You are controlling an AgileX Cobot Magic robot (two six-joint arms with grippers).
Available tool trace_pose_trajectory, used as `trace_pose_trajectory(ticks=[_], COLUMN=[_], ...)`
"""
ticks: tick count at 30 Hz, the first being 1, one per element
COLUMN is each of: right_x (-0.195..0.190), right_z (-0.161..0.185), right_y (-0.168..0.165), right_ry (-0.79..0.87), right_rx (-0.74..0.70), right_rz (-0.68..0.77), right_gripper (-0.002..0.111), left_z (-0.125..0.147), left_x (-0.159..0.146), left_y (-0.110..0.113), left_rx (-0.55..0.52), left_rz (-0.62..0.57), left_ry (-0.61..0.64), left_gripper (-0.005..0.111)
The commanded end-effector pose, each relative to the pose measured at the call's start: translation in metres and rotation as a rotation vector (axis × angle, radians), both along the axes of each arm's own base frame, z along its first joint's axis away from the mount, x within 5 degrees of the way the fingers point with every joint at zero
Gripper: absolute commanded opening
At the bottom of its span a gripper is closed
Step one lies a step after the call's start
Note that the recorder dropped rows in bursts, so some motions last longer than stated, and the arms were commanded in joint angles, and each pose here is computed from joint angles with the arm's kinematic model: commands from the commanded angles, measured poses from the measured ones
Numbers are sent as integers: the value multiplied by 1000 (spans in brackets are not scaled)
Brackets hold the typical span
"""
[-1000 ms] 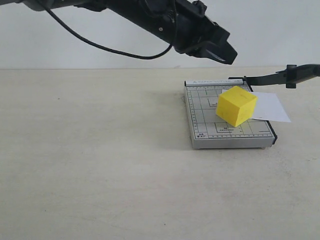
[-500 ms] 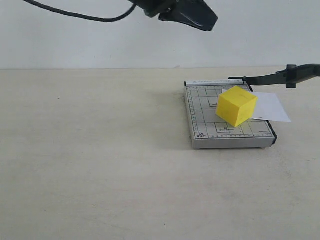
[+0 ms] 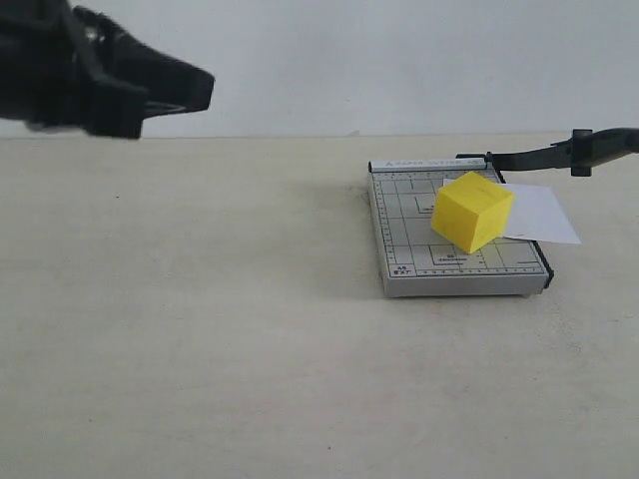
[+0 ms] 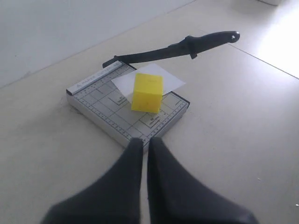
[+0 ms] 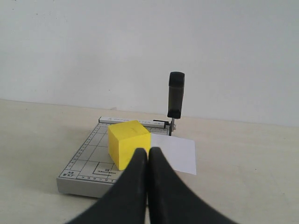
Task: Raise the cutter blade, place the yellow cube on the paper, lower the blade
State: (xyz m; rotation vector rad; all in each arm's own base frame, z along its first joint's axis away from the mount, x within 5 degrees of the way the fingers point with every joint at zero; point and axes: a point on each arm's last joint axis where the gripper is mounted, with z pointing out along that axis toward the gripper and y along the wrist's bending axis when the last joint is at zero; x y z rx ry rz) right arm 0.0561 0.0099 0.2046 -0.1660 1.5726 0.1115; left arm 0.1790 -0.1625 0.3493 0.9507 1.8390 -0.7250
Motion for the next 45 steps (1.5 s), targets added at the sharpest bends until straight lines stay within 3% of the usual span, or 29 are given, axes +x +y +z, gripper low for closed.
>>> trace_pose_trajectory(ticks=[1,10,15,22,32,40,45], right_x=[0,0,0,0,0,0,0], right_z=[1,1,1,1,1,1,1], right_y=[0,0,0,0,0,0,0], right_ry=[-13,-13,-13,-13,-13,-13,-13], right_rx=[5,5,5,5,5,5,5], right_rz=[3,3,3,3,3,3,3], right_gripper=[0,0,0,0,0,0,0], left_z=[-6,-28,-31,-30,-31,-82,-98], left_x=[-29,-102,-120,-130,-132,-147,-153], left_y=[23,70,82,90,92,112,121], left_rx=[-46,-192,-232,-206,-216,-263,-299], left_rz=[43,73,68,62,69,159,208], left_ry=[-36,-98,-154,-247,-267,-336,-424], left_gripper=[4,4,4,4,4,4,4])
